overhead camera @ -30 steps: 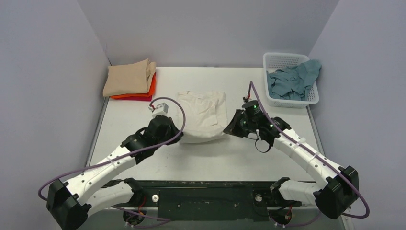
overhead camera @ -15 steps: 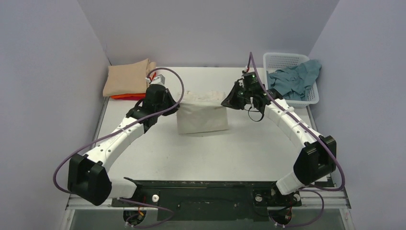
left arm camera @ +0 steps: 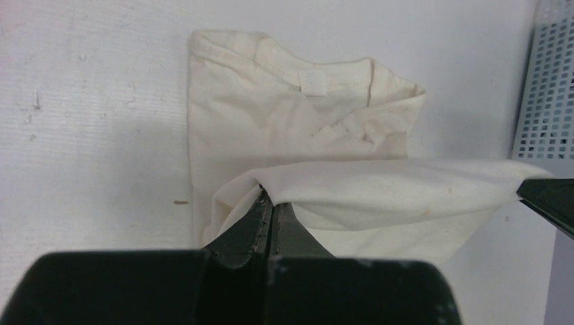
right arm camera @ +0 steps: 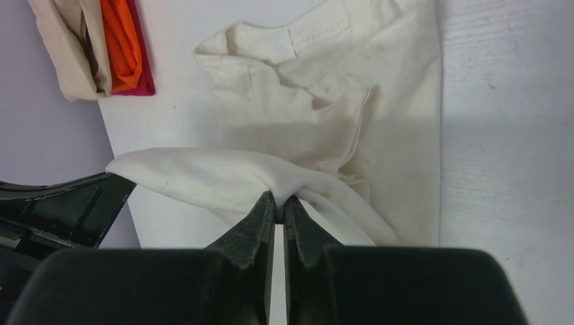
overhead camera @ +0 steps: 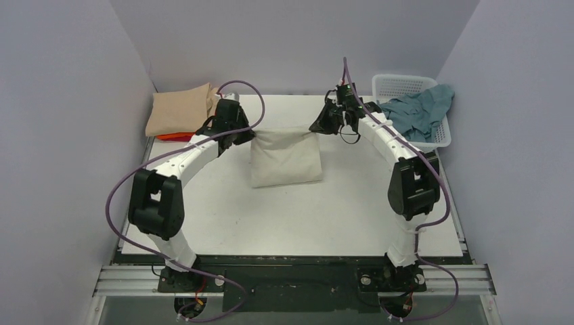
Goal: Fold and stack the t-shirts
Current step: Fold the long partially folded tshirt into a neat square, then put the neatly folded tshirt into the corner of the board with the left arm
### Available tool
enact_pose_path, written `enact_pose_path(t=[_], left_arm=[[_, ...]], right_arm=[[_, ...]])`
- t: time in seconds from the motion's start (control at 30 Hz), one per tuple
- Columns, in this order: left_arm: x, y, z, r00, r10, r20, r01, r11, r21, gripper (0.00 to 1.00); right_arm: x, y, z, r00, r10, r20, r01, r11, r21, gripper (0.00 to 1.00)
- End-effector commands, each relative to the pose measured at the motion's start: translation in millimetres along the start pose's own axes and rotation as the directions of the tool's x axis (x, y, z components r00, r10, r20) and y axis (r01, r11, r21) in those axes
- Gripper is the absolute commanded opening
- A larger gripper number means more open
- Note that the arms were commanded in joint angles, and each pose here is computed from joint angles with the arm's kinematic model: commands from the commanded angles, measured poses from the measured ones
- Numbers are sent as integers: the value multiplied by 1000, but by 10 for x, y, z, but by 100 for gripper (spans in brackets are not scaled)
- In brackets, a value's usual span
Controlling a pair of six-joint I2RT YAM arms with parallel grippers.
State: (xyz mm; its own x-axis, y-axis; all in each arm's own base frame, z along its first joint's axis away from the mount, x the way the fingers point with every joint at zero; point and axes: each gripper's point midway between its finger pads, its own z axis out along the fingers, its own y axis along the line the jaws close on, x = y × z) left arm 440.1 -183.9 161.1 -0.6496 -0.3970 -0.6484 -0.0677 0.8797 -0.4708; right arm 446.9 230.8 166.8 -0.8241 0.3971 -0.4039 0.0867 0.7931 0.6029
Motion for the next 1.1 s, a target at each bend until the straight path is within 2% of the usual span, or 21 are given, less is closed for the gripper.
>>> enact_pose_path(t=[0.0,0.2,0.23,0.27,0.3,0.33,0.37,0.4,0.43,0.5,0.67,0.73,0.77,0.9,1.07], left_arm=[[-319,-46,267,999,19,46,-19,1000,16,0],[-259,112,673,1000,9,-4,-9,999,-35,0],[-167,169,759,999,8,-39,-9,999,-45,0],[-166,146,829,998,16,-56,-18,999,-37,0],[-130,172,843,997,17,-79,-21,998,-51,2],[-154,169,885,997,17,-81,-21,998,-59,9],[-176,169,882,996,14,-84,-20,997,-68,30],[-179,175,885,996,12,-85,-18,997,-73,43],[-203,161,870,997,10,-81,-15,997,-71,66],[-273,123,801,998,9,-63,-13,998,-67,80],[-430,27,544,1000,-10,-3,10,999,-45,84],[-306,3,501,999,-26,-41,25,1000,-14,85],[-205,44,501,997,-33,-67,32,999,-18,85],[134,210,466,988,-40,-149,34,999,-39,87],[387,359,556,978,-21,-210,10,998,-54,89]], right_arm=[[-280,0,199,999,-22,30,22,1000,-9,0],[-389,-221,655,1000,-7,8,7,999,34,0],[-430,-242,683,1000,-6,21,5,999,45,0],[-455,-280,733,1000,-4,24,3,999,53,3],[-479,-296,757,1000,-5,29,3,998,57,17],[-524,-313,794,999,-5,33,3,998,57,27],[-546,-304,804,999,-3,32,2,999,51,45],[-602,-290,799,999,0,34,-2,999,47,52],[-620,-267,787,1000,-1,30,0,999,39,65],[-664,-228,704,999,-9,37,7,999,42,79],[-496,-94,397,999,-16,36,16,1000,-11,84],[-342,-93,303,1000,-4,18,5,1000,-29,84],[-354,11,182,999,-10,45,12,998,-58,84],[105,-307,34,1000,3,-8,-3,1000,-4,86],[451,-667,-210,1000,3,-18,-2,996,85,93]])
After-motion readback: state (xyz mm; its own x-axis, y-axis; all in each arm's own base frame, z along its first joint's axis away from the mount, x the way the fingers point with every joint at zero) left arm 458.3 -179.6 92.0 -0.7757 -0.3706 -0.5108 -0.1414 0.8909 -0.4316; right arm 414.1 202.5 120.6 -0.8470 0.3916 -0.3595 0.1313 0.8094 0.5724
